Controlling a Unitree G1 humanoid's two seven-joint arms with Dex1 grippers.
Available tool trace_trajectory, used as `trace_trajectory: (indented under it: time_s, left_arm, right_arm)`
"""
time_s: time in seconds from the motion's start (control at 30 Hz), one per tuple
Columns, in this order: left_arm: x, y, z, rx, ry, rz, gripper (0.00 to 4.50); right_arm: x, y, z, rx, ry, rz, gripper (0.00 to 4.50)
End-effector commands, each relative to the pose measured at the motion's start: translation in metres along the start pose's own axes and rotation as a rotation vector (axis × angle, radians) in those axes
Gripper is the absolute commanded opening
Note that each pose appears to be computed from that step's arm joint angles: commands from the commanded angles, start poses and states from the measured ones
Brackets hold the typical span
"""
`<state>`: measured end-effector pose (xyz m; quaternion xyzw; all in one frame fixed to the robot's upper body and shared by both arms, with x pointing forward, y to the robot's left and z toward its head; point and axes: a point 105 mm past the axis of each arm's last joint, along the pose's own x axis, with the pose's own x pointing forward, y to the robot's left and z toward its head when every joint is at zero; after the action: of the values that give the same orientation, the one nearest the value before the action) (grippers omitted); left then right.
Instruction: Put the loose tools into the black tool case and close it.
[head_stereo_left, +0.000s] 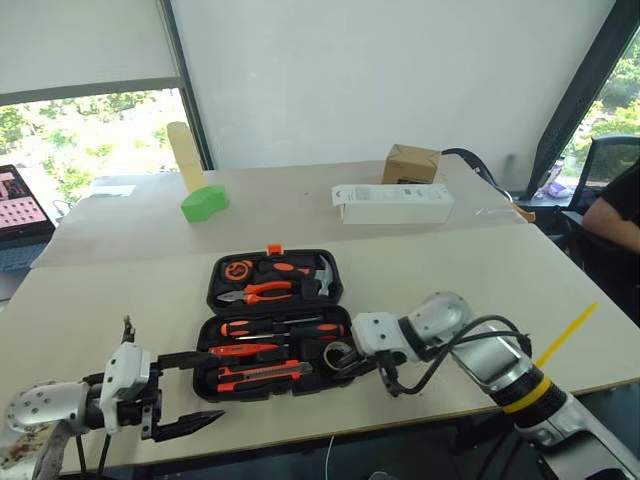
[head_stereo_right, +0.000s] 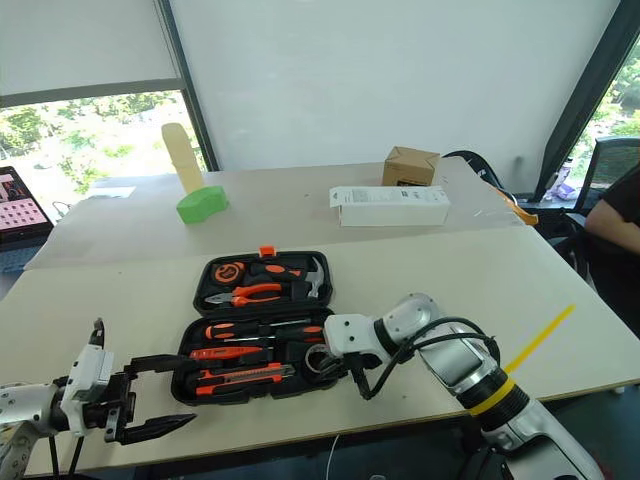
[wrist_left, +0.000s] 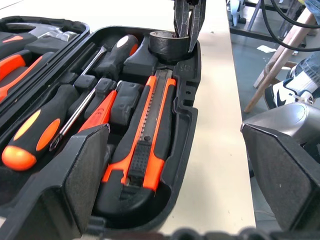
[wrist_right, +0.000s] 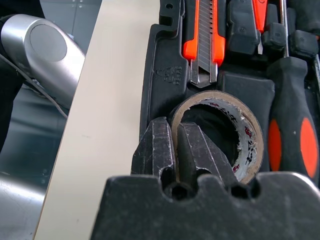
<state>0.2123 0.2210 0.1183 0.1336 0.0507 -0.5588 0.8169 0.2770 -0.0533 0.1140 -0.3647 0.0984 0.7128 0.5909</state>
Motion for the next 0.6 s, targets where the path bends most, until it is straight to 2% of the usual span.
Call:
trace_trajectory:
  time_s: [0.03,0.17,0.27,0.33,0.43,0.5,0.6]
  left_arm:
    - [-0.003,0.001,0.009,0.031,-0.014,0.011,4.5]
    - [-0.003,0.003,0.01,0.037,-0.015,0.025,4.5]
    - [-0.004,0.005,0.011,0.038,-0.019,0.044,4.5]
    - [-0.005,0.005,0.01,0.035,-0.014,0.054,4.5]
    - [-0.006,0.006,0.01,0.036,-0.011,0.065,4.5]
    - [-0.006,0.006,0.009,0.036,-0.01,0.073,4.5]
    - [-0.008,0.007,0.008,0.035,-0.007,0.086,4.5]
  right_arm:
    - [0.003,0.002,-0.008,0.04,0.039,0.022,0.45]
    - [0.0,-0.003,0.005,0.003,-0.013,0.007,1.67]
    - [-0.01,-0.005,0.023,-0.033,-0.11,0.007,2.73]
    - [-0.025,0.0,0.036,-0.032,-0.224,0.022,3.4]
    - [-0.047,-0.003,0.043,-0.004,-0.333,-0.049,4.37]
    - [-0.061,-0.007,0.041,-0.009,-0.371,-0.135,4.45]
    - [-0.091,-0.018,0.016,0.147,-0.331,-0.386,4.45]
